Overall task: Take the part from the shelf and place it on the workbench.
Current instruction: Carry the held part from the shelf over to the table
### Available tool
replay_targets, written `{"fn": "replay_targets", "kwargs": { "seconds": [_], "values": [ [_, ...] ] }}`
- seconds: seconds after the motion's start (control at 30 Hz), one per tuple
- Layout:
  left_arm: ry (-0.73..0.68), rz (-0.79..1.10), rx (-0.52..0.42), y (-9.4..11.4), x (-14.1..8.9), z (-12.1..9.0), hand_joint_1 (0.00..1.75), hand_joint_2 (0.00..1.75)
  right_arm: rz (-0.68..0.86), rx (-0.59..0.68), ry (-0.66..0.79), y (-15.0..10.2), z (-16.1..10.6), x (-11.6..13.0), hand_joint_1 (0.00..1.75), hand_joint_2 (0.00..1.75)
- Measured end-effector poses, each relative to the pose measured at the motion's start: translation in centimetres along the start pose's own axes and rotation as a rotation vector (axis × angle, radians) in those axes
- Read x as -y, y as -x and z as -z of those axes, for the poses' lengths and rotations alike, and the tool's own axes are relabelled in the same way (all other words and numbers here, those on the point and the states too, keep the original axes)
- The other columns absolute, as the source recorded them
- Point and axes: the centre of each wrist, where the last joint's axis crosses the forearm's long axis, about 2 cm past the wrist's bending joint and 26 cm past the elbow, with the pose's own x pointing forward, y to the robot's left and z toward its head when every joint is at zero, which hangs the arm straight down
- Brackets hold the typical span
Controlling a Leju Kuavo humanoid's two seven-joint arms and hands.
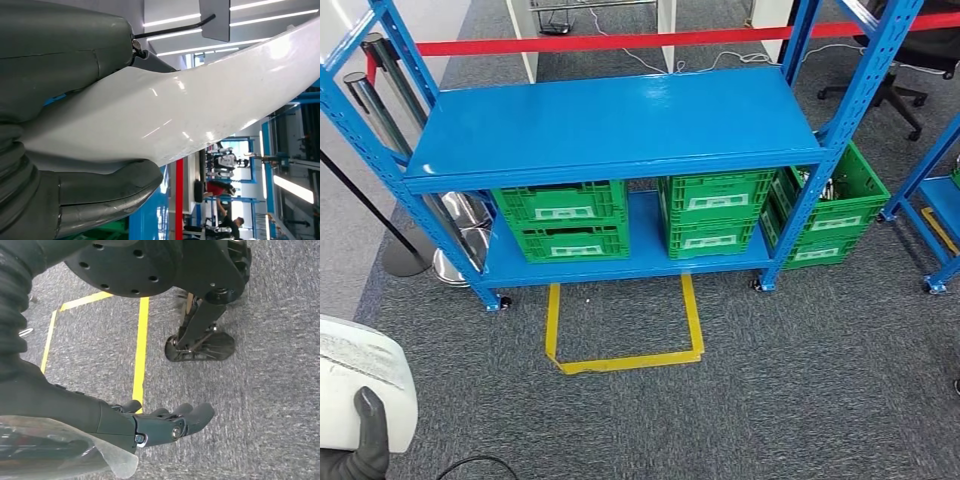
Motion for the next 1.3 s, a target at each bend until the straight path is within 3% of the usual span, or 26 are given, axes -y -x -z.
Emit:
{"fn": "replay_targets", "kwargs": {
  "seconds": [0.5,1.3],
  "values": [
    [-0.012,0.004,0.010,0.0,0.3,0.3,1.75,1.75,-0.105,-0.006,-0.017,-0.3,0.1,-0.2,0.00,1.75],
    [-0.017,0.002,0.016,0.3,-0.3,0.6,1.75,1.75,-0.140,-0.015,-0.021,-1.5,0.7,-4.0,0.00,1.75]
  ]
}}
